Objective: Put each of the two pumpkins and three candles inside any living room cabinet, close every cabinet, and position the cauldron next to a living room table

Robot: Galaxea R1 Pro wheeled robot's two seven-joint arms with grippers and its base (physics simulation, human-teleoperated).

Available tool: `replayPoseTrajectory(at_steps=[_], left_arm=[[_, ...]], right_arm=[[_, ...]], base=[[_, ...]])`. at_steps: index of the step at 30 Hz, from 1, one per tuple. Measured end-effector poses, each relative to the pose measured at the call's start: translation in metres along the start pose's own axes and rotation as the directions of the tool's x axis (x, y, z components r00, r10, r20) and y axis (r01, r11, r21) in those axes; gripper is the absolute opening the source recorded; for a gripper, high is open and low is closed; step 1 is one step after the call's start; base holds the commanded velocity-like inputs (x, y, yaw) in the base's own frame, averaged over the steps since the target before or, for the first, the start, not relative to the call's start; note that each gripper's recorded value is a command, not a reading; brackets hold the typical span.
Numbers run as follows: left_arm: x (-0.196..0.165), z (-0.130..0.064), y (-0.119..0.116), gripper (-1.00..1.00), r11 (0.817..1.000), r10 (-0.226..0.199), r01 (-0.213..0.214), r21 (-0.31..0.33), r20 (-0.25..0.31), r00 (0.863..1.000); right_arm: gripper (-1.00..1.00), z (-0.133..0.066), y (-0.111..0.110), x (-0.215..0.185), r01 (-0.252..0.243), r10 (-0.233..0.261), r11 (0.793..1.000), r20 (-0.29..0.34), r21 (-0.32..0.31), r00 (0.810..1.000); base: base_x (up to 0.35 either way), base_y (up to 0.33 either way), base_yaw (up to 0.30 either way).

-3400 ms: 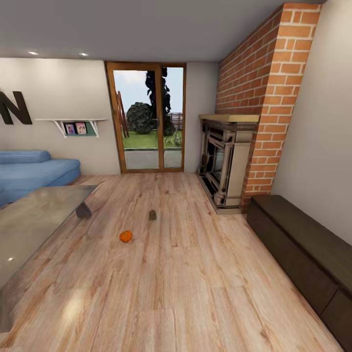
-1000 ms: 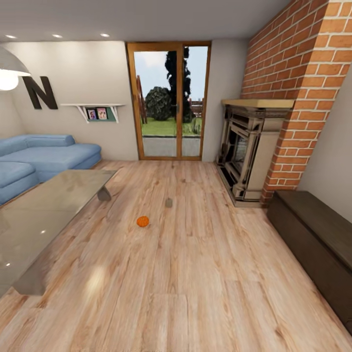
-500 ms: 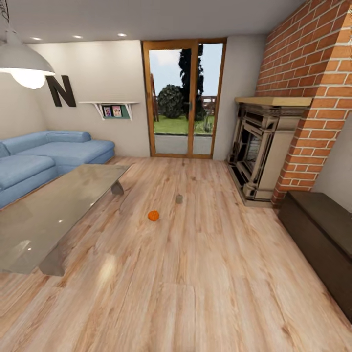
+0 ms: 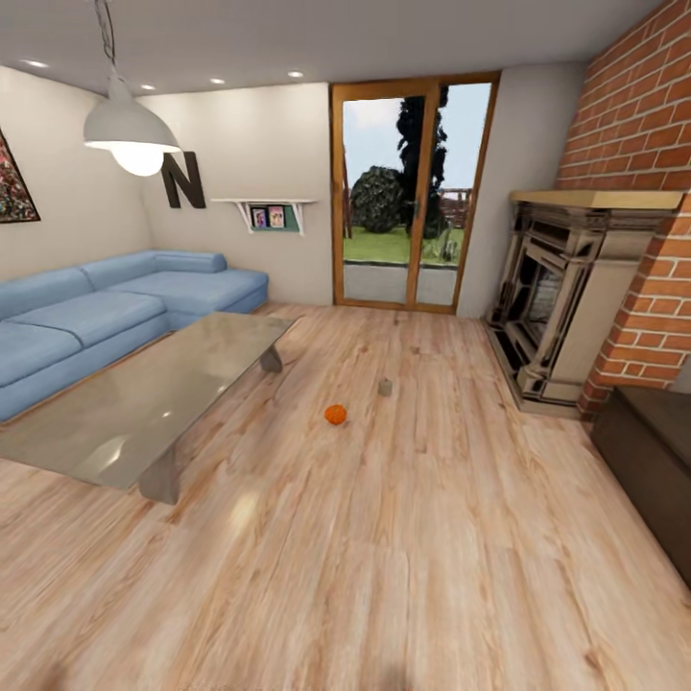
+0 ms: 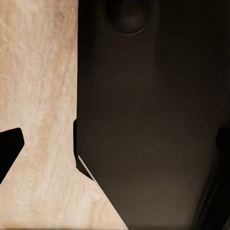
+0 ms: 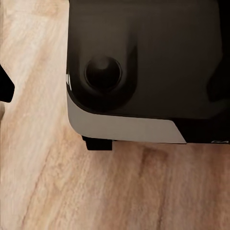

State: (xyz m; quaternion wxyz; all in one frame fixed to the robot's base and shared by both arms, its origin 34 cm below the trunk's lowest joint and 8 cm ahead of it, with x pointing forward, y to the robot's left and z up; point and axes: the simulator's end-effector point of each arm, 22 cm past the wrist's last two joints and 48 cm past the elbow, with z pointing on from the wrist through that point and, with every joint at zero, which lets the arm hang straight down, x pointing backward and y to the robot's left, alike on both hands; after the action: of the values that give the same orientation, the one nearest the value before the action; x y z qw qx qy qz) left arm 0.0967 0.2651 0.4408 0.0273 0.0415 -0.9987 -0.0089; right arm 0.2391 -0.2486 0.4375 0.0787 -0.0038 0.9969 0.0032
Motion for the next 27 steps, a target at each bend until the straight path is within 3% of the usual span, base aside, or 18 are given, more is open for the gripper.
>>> replayPoseTrajectory(at_steps=[18,27], left_arm=[[0.0002,0.0,-0.0001,1.0,1.0,0.002,-0.002,0.0,0.0,1.0],[0.0001,0.0,0.0001,1.0,1.0,-0.001,0.001,0.0,0.0,1.0]], right_arm=[[1.0,0.0,0.0001,0.0,0.002,-0.002,1.0,0.0,0.0,1.0],[1.0,0.0,0.0001,-0.0001,0.002,-0.002,1.0,0.0,0.0,1.0]], base=[[0.0,0.002,0.287],[0.0,0.17,0.287]])
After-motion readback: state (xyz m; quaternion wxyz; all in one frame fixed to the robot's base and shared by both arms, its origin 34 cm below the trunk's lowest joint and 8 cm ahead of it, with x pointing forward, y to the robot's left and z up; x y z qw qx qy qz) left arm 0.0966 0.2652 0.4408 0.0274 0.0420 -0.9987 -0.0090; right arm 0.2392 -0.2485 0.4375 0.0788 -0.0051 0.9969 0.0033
